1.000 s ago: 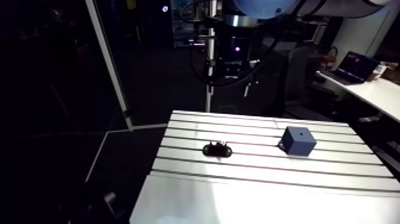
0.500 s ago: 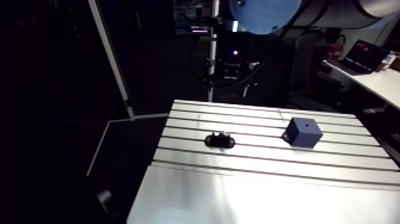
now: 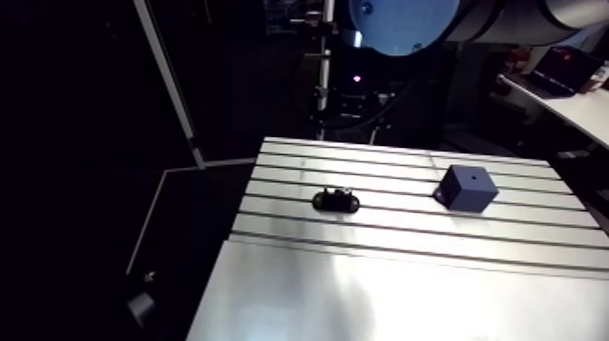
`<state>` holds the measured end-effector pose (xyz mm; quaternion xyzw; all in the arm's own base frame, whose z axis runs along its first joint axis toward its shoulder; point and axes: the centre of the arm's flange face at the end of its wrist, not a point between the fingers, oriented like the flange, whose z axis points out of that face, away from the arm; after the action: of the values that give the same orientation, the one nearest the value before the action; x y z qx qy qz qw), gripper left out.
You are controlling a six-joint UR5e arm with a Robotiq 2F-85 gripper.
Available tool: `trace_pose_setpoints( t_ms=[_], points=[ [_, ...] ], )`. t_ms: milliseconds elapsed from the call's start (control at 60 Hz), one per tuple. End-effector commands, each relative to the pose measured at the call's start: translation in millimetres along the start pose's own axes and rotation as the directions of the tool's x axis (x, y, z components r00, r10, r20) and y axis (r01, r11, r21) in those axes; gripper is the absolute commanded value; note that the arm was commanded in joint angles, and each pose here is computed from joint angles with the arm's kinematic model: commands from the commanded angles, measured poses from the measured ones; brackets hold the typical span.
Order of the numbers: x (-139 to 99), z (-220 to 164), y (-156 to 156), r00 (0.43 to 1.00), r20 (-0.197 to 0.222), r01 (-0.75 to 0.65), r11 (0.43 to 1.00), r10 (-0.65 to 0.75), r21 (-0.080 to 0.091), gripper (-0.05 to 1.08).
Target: Pick up the M10 bolt and insert it into the hole until fully seated.
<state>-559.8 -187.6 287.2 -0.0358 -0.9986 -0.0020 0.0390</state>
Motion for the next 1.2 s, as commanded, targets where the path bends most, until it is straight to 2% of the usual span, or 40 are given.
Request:
trace_pose_setpoints(
  t_ms=[17, 233, 583, 683, 767, 1050, 1200],
  points=[
    [0.0, 9.2, -0.3, 1.0, 0.013, 0.006, 1.0, -0.006, -0.001, 0.01],
    [-7.3, 13.8, 0.9, 0.999, 0.027, 0.035, 0.999, -0.035, -0.002, 0.01],
    [-27.2, 32.8, 5.0, 0.994, 0.075, 0.079, 0.997, -0.078, -0.007, 0.01],
    [-29.5, 36.4, 6.2, 0.995, 0.069, 0.079, 0.997, -0.078, -0.007, 0.05],
    [-32.9, 41.3, 6.7, 0.995, 0.047, 0.083, 0.997, -0.083, -0.004, 0.14],
    [-37.6, 49.2, 11.0, 0.994, 0.048, 0.096, 0.995, -0.095, -0.007, 0.33],
    [-40.3, 52.5, 12.3, 0.994, 0.055, 0.097, 0.995, -0.097, -0.008, 0.37]
  ],
)
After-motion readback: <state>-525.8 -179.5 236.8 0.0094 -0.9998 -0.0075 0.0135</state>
